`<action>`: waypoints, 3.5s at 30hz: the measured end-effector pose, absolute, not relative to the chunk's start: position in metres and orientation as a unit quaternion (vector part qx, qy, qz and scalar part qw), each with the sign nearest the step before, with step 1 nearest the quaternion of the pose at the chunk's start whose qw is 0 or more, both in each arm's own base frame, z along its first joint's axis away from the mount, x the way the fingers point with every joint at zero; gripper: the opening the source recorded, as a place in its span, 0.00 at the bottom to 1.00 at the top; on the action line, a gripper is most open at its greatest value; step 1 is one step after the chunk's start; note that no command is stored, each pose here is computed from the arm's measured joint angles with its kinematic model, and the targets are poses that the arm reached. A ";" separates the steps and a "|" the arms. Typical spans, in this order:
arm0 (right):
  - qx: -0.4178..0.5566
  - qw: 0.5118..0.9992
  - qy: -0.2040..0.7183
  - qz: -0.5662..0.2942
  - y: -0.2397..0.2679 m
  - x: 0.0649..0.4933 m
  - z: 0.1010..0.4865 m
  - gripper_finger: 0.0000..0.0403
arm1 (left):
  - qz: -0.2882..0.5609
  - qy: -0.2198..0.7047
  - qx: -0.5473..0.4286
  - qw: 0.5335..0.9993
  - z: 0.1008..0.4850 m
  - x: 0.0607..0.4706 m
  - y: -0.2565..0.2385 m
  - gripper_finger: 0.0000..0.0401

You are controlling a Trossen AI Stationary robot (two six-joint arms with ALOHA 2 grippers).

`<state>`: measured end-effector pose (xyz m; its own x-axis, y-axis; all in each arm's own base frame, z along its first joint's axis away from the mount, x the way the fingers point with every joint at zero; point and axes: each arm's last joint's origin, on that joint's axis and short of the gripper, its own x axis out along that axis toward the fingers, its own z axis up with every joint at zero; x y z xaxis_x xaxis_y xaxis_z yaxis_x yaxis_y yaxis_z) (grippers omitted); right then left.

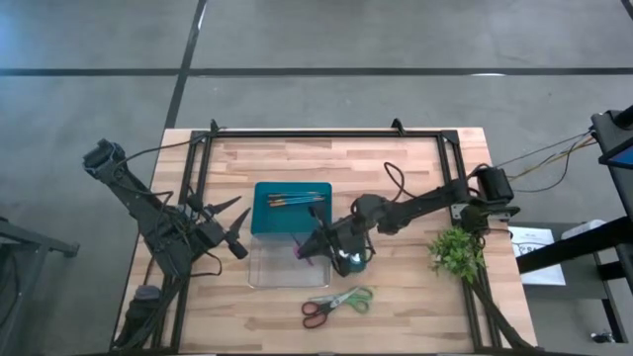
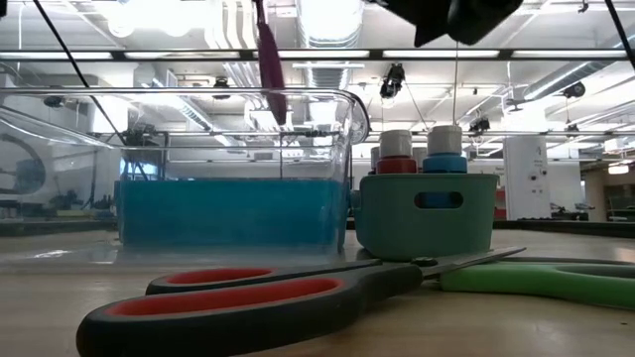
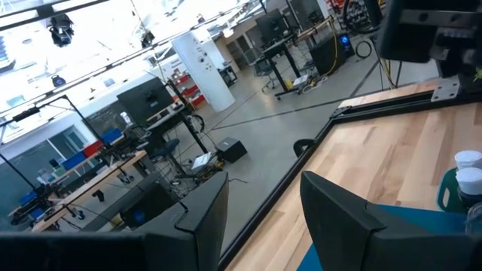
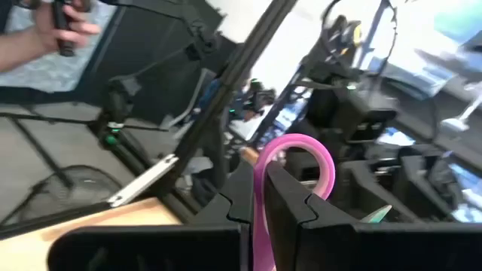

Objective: Pick & Place Paint Supplies
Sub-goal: Put the violet scissors into the transparent bin, then put the green scissors into the transparent bin

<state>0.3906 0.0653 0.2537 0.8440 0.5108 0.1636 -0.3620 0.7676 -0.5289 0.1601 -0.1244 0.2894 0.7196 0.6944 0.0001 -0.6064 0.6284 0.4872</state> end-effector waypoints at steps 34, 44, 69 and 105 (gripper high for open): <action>-0.200 0.939 -0.065 0.271 0.072 0.418 0.209 0.02 | 0.362 0.094 0.234 0.897 0.289 0.160 -0.124 0.43; -0.189 0.943 -0.044 0.271 0.067 0.427 0.200 0.02 | 0.362 0.094 0.234 0.897 0.289 0.160 -0.124 0.43; -0.149 0.955 -0.004 0.257 0.065 0.430 0.203 0.43 | 0.362 0.094 0.233 0.898 0.289 0.160 -0.124 0.43; -0.102 0.950 0.153 0.251 0.121 0.334 0.276 0.45 | 0.361 0.095 0.235 0.898 0.289 0.160 -0.125 0.43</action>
